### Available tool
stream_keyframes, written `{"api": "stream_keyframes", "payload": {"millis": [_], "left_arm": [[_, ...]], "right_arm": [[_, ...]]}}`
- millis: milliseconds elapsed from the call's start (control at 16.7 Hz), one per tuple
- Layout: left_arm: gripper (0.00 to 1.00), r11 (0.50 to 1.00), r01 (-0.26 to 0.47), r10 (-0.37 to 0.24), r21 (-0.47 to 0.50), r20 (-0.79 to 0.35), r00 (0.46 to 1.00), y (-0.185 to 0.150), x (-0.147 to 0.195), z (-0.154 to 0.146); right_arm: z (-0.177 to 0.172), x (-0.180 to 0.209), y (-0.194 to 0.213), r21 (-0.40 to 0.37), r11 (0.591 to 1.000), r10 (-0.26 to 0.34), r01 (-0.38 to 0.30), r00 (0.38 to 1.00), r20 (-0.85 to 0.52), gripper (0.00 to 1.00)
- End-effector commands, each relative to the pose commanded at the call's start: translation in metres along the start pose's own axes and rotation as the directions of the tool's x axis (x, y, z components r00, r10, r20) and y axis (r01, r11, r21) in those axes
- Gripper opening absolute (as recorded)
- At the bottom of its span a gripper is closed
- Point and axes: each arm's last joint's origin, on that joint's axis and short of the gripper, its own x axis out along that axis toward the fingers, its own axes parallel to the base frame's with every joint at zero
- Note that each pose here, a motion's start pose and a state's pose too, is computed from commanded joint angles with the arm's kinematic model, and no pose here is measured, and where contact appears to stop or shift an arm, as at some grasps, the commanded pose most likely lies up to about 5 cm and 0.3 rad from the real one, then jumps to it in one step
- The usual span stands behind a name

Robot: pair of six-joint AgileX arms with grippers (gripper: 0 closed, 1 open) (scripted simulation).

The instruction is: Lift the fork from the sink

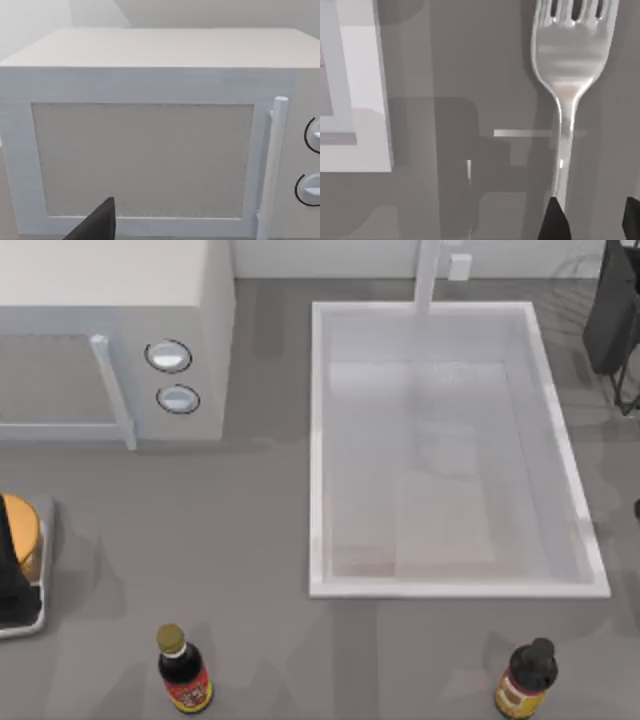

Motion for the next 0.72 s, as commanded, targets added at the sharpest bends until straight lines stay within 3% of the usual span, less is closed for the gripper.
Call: {"api": "stream_keyframes", "payload": {"millis": [360,720], "left_arm": [[1.0,1.0,0.0,0.0,0.0,0.0,1.0,0.0,0.0,0.0],[1.0,1.0,0.0,0.0,0.0,0.0,1.0,0.0,0.0,0.0]], "right_arm": [[0.0,0.0,0.0,0.0,1.0,0.0,0.0,1.0,0.0,0.98],[0.0,0.0,0.0,0.0,1.0,0.0,0.0,1.0,0.0,1.0]]}}
